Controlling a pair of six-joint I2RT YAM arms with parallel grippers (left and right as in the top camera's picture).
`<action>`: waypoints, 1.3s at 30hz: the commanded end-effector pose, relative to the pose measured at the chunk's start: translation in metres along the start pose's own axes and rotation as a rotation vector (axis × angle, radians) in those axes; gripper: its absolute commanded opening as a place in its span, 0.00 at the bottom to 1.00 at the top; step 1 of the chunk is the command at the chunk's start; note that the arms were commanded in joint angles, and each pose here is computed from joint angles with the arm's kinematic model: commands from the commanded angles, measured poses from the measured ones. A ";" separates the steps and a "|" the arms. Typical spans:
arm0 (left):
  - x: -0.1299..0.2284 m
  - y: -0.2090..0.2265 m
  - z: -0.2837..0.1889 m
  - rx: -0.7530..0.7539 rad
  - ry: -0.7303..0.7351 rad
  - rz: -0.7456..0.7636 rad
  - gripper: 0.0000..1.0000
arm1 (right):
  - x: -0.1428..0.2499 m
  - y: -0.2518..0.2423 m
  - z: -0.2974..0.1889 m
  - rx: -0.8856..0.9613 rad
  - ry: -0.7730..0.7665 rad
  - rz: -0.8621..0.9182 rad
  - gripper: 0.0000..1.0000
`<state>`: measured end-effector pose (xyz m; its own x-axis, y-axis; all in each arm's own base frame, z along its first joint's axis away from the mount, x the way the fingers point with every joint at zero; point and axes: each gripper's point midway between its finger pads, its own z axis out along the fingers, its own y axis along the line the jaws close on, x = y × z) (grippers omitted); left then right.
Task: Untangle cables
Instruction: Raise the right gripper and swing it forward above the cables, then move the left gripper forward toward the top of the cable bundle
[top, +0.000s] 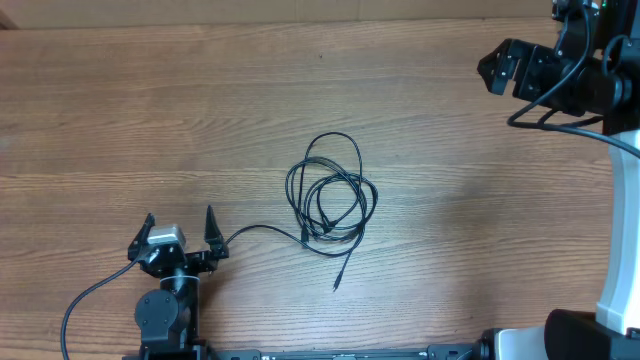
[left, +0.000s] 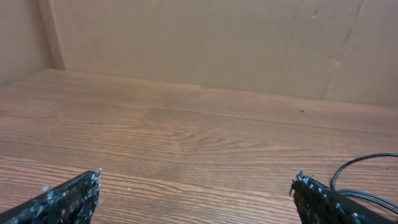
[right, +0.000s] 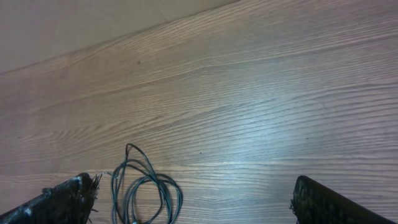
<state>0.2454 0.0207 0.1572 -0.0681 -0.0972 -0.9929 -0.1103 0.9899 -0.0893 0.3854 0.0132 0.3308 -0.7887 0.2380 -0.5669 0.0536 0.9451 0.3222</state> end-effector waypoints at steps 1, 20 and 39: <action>-0.001 -0.009 0.000 0.048 -0.009 0.019 1.00 | -0.005 0.005 0.019 -0.039 0.031 -0.005 1.00; -0.169 -0.072 -0.070 0.432 -0.532 -0.067 1.00 | 0.048 0.040 0.078 -0.118 0.302 -0.165 1.00; -0.453 -0.114 -0.098 0.449 -0.531 0.268 1.00 | 0.055 0.041 0.070 -0.116 0.327 -0.161 1.00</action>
<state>0.1647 -0.0400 0.5945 0.4596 0.0522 -0.8866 0.1866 0.9703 0.1538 0.3901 0.0806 0.2406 -0.9542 -0.0040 -0.2991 -0.1151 0.9279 0.3547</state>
